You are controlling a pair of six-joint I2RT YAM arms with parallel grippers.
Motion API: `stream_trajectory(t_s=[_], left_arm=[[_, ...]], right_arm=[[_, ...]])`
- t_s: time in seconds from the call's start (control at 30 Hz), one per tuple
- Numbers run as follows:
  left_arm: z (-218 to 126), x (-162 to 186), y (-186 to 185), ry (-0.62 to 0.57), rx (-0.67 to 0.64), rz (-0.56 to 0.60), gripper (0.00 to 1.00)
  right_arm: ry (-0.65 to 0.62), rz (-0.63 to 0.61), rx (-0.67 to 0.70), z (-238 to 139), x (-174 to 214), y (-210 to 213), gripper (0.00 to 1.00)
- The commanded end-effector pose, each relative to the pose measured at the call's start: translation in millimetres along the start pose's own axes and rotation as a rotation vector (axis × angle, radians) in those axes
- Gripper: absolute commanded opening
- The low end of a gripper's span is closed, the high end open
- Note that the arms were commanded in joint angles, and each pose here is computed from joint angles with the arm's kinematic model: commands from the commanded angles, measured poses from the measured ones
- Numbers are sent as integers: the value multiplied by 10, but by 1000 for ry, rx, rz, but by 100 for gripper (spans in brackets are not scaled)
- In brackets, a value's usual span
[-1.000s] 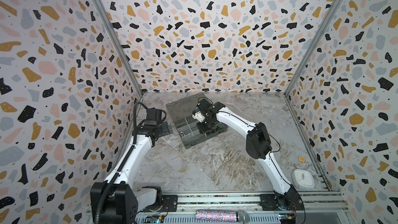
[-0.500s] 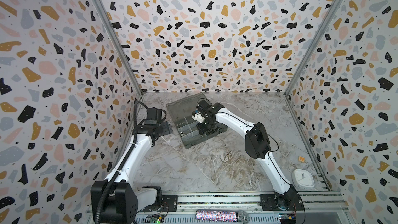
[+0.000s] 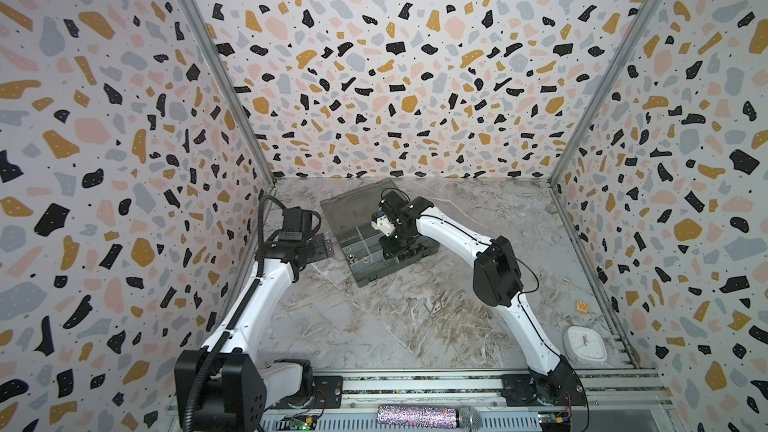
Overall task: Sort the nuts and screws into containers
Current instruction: 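Open the right gripper to drop the gold screw into the compartment, then move the open right gripper back to the gold screws on the table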
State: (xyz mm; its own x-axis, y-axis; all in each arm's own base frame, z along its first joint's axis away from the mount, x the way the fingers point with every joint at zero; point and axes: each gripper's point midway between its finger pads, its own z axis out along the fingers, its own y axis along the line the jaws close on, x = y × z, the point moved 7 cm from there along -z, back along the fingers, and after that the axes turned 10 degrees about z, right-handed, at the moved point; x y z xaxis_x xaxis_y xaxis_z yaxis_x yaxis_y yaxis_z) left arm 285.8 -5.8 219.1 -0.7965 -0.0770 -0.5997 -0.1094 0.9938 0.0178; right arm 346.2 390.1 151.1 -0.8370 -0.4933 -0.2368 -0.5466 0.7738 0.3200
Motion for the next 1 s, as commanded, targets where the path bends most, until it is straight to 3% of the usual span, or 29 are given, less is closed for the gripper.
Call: stream_trajectory(t_s=[0.0, 0.3, 0.7, 0.83, 0.97], left_arm=[[-100, -144, -35, -71, 48, -16, 93], [-160, -154, -252, -112, 180, -43, 92], [-517, 92, -1456, -101, 419, 239, 89], [-662, 239, -1827, -75, 483, 366, 89], [-752, 345, -1940, -76, 525, 379, 89]], right_arm=[[-96, -20, 39, -659, 18, 116, 27], [-76, 55, 107, -797, 736, -113, 23], [-33, 200, 114, -652, 1887, -453, 19], [-40, 217, 114, -630, 2049, -504, 19], [-51, 225, 105, -589, 2098, -523, 19]])
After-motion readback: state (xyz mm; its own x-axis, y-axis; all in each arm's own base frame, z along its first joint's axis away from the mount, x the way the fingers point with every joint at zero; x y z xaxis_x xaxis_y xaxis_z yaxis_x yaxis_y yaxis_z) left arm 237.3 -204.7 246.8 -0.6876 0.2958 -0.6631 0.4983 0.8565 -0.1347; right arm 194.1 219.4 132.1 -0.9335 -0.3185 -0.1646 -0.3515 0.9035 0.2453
